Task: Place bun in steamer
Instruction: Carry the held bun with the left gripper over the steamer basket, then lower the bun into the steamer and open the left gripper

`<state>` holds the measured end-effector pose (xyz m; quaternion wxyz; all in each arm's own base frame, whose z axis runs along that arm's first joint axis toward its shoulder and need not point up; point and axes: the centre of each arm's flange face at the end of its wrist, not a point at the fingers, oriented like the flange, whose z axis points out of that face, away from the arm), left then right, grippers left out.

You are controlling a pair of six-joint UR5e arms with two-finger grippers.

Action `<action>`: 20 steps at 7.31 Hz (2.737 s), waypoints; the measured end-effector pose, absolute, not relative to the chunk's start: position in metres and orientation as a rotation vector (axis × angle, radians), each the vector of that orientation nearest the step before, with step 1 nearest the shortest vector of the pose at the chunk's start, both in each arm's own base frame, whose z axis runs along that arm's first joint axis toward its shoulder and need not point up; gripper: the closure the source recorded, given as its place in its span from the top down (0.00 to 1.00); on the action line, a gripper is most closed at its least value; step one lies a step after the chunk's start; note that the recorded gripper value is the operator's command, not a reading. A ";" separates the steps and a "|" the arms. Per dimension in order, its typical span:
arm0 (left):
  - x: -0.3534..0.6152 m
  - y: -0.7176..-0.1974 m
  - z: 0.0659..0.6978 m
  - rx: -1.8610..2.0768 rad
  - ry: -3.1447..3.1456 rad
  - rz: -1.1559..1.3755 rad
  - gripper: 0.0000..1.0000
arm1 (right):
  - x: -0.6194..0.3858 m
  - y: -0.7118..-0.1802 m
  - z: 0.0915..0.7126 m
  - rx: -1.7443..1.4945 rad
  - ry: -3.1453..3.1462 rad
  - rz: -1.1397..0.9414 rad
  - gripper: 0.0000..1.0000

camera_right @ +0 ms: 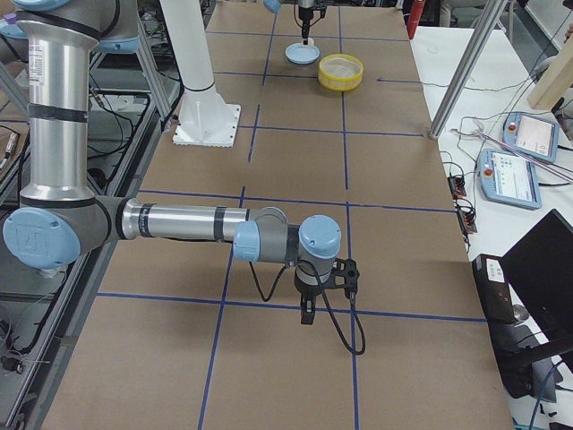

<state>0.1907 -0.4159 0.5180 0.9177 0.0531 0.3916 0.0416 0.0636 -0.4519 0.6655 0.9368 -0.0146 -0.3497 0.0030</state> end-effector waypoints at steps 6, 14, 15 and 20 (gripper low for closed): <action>0.188 -0.525 0.366 0.101 0.739 0.070 0.30 | 0.063 -0.452 0.666 -0.030 -0.714 0.006 1.00; 0.340 -0.583 0.412 0.013 0.781 0.176 0.30 | 0.063 -0.452 0.666 -0.030 -0.714 0.006 1.00; 0.347 -0.583 0.418 0.008 0.779 0.181 0.30 | 0.063 -0.452 0.666 -0.030 -0.714 0.006 1.00; 0.364 -0.578 0.428 0.004 0.781 0.205 1.00 | 0.064 -0.452 0.665 -0.030 -0.714 0.006 1.00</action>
